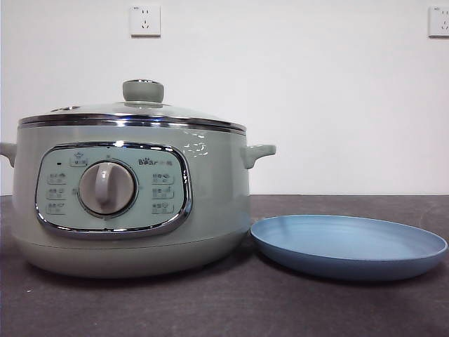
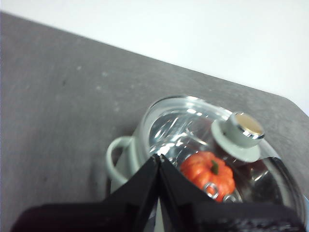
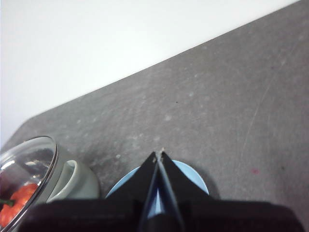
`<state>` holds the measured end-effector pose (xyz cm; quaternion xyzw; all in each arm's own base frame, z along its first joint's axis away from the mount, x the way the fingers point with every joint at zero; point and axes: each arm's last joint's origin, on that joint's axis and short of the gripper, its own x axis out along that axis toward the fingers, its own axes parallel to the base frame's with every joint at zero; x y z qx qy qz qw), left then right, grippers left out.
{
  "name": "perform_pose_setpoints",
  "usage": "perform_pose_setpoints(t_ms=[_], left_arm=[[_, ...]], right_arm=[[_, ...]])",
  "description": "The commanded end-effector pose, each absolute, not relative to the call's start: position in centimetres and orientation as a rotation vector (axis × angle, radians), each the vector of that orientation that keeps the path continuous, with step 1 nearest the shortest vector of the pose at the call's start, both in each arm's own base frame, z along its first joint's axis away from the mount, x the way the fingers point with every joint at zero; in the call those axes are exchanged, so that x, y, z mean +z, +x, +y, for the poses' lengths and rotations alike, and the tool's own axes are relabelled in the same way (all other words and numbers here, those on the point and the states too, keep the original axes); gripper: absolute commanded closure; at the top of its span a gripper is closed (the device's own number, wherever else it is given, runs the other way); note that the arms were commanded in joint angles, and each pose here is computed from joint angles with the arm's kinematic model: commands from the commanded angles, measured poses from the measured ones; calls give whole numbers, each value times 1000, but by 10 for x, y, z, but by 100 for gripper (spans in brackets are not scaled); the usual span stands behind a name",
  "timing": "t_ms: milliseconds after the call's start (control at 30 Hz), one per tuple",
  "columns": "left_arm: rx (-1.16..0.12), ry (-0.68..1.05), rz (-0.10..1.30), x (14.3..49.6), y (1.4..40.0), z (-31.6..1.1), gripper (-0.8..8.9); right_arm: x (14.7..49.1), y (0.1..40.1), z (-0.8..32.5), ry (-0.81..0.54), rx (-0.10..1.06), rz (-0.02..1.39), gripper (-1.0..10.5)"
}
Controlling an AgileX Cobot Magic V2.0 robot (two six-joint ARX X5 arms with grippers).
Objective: Take the pumpkin out from the steamer,put the pumpkin in the blue plate,close the lid
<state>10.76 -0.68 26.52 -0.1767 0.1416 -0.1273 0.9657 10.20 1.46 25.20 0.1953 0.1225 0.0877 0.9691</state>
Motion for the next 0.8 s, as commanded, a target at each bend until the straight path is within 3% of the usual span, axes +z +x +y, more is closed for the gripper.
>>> perform_pose_setpoints(t_ms=[33,200,367,533,600,700,733,800], left_arm=[[-270,-276,270,279,114,-6,821],[-305,-246,275,298,125,-7,820],[-437,-247,305,312,138,-10,817],[-506,-263,335,320,149,-12,811],[-511,-264,342,322,152,-13,737],[-519,-283,354,324,156,-15,453],[-522,-289,359,324,157,-16,405],[-533,-289,369,325,161,-18,404]], right_arm=[[265,109,16,312,222,253,963],[287,124,21,264,320,285,963],[309,141,26,230,431,304,963],[324,158,30,214,513,323,881],[327,163,31,217,529,334,810],[330,170,32,220,525,359,670],[330,172,32,222,525,366,617],[329,174,32,223,523,378,540]])
